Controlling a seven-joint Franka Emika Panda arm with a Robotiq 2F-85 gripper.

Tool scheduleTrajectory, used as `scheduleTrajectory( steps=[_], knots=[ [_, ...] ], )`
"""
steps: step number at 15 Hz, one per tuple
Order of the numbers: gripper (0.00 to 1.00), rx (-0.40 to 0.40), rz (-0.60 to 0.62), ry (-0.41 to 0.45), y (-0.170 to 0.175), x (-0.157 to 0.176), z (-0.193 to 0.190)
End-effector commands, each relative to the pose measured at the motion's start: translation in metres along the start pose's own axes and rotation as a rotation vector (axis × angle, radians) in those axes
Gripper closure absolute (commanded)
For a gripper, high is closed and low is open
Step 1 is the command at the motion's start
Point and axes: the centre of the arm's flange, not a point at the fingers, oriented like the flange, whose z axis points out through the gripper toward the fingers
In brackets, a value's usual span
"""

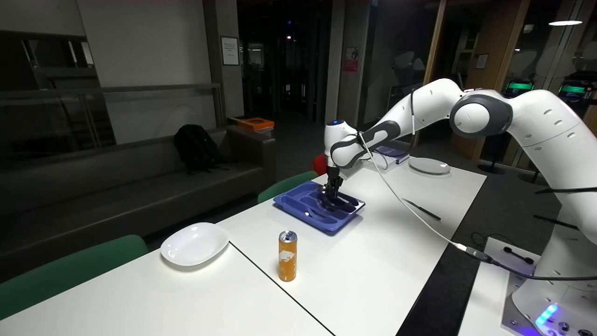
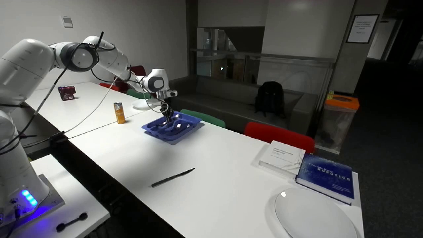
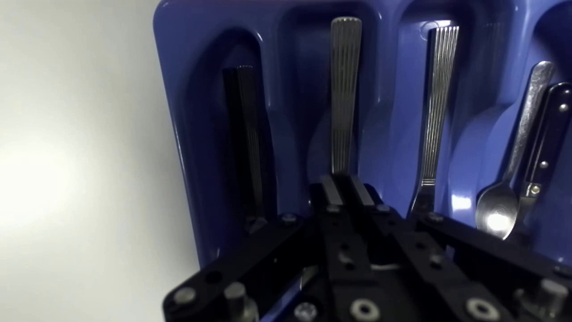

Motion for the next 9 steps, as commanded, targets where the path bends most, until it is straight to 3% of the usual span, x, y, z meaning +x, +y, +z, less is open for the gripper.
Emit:
scheduleTrajectory(
  steps=[1, 6, 7, 9],
  knots=[
    [0.92, 0.0, -0.001, -0.001, -0.0006, -0.0002, 0.0008],
    [0.92, 0.0, -0.002, -0.004, -0.0015, -0.0007, 0.0029],
    [0.98, 0.0, -0.002, -0.004, -0.0015, -0.0007, 0.0029],
    [0.98, -0.004, -0.008, -0.014, -0.0017, 0.0041, 0.0057]
  ],
)
